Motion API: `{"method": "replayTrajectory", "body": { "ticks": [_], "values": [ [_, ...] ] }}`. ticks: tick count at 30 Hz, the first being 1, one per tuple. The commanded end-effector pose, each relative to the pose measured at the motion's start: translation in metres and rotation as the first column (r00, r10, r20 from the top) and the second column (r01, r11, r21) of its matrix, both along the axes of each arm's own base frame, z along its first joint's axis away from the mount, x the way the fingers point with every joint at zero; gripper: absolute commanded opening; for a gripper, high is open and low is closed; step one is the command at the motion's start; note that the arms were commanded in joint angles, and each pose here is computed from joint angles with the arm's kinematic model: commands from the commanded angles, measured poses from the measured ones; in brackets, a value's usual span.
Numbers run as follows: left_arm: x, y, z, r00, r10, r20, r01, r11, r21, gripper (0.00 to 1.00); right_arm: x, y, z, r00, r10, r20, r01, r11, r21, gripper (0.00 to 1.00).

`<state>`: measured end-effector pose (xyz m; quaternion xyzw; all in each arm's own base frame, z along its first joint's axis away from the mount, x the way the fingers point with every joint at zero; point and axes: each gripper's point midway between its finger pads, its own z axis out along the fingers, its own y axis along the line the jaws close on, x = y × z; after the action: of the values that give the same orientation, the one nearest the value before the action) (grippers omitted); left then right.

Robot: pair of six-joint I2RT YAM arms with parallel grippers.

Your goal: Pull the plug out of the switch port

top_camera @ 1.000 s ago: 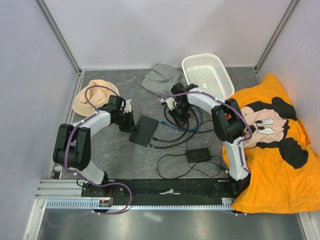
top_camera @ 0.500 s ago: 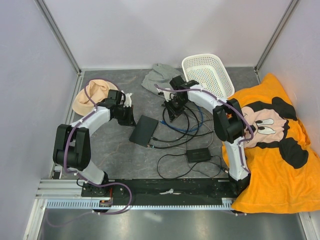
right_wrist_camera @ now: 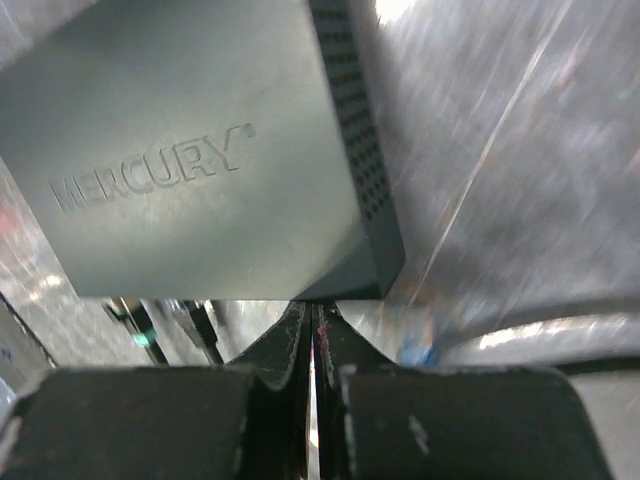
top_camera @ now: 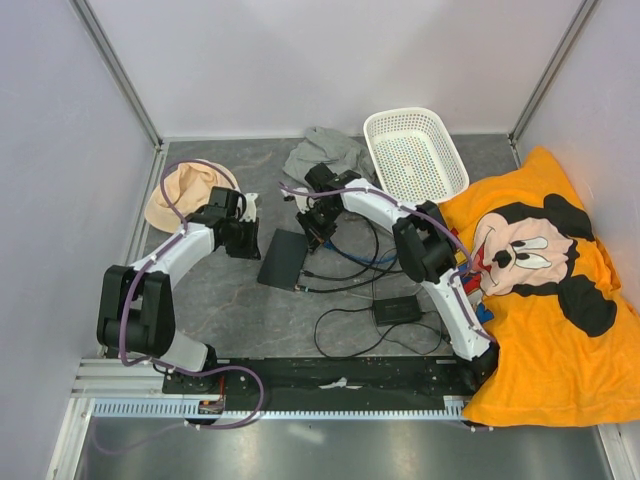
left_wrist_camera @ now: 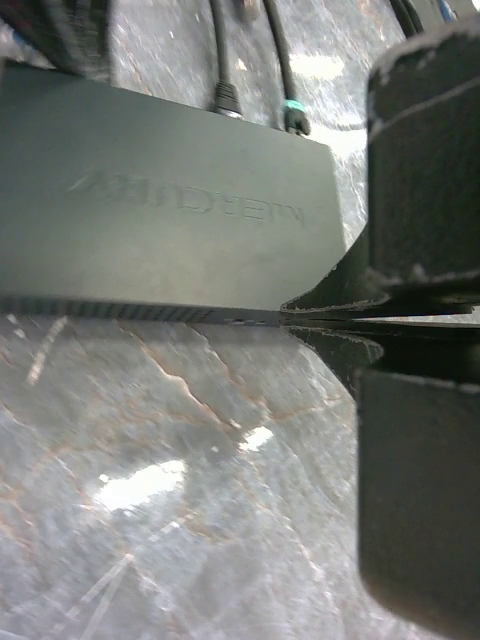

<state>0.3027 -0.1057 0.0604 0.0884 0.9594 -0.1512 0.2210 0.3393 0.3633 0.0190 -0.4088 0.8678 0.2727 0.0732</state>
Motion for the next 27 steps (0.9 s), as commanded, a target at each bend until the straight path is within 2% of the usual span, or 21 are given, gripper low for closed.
{"method": "replayTrajectory", "body": {
  "ticks": [1, 6, 8, 9, 10, 11, 13, 16, 21, 27],
  "values": [
    [-0.001, 0.009, 0.007, 0.999, -0.003, 0.040, 0.002, 1.000, 0.025, 0.02, 0.021, 0.033, -0.003, 0.999, 0.007, 0.052, -0.011, 0.996, 0.086, 0.03],
    [-0.002, 0.004, 0.011, 0.999, -0.012, 0.036, 0.012, 1.000, 0.002, 0.01, 0.019, 0.040, -0.006, 0.996, 0.033, 0.086, -0.039, 0.997, 0.067, 0.01],
    [-0.001, 0.002, 0.012, 0.999, -0.016, 0.039, 0.017, 1.000, -0.010, 0.02, 0.019, 0.031, 0.001, 0.996, 0.031, 0.088, -0.037, 0.997, 0.061, 0.04],
    [-0.003, -0.003, 0.013, 0.999, -0.037, 0.037, 0.038, 0.999, -0.033, 0.02, 0.017, 0.027, 0.005, 0.997, 0.028, 0.077, -0.034, 0.997, 0.071, 0.09],
    [-0.004, -0.006, 0.014, 0.998, -0.056, 0.038, 0.058, 0.997, -0.050, 0.02, 0.022, 0.017, 0.012, 0.998, 0.002, 0.067, -0.008, 0.997, 0.082, 0.29],
    [-0.006, -0.010, 0.013, 0.997, -0.071, 0.034, 0.073, 0.995, -0.069, 0.02, 0.024, 0.012, 0.015, 0.999, -0.019, 0.044, 0.015, 0.995, 0.096, 0.36],
    [-0.008, -0.015, 0.012, 0.996, -0.085, 0.028, 0.087, 0.991, -0.100, 0.02, 0.025, 0.000, 0.027, 0.999, -0.037, -0.025, 0.041, 0.985, 0.168, 0.44],
    [-0.011, -0.018, 0.009, 0.996, -0.091, 0.014, 0.092, 0.989, -0.116, 0.02, 0.017, -0.008, 0.041, 0.991, -0.016, -0.133, 0.053, 0.959, 0.279, 0.50],
    [-0.014, -0.021, 0.001, 0.996, -0.087, -0.017, 0.084, 0.988, -0.133, 0.02, -0.010, 0.001, 0.046, 0.961, 0.045, -0.271, 0.058, 0.931, 0.359, 0.55],
    [-0.017, -0.018, -0.016, 0.995, -0.063, -0.072, 0.055, 0.992, -0.112, 0.02, -0.024, 0.013, 0.034, 0.954, 0.081, -0.289, 0.029, 0.934, 0.356, 0.56]
  ]
}}
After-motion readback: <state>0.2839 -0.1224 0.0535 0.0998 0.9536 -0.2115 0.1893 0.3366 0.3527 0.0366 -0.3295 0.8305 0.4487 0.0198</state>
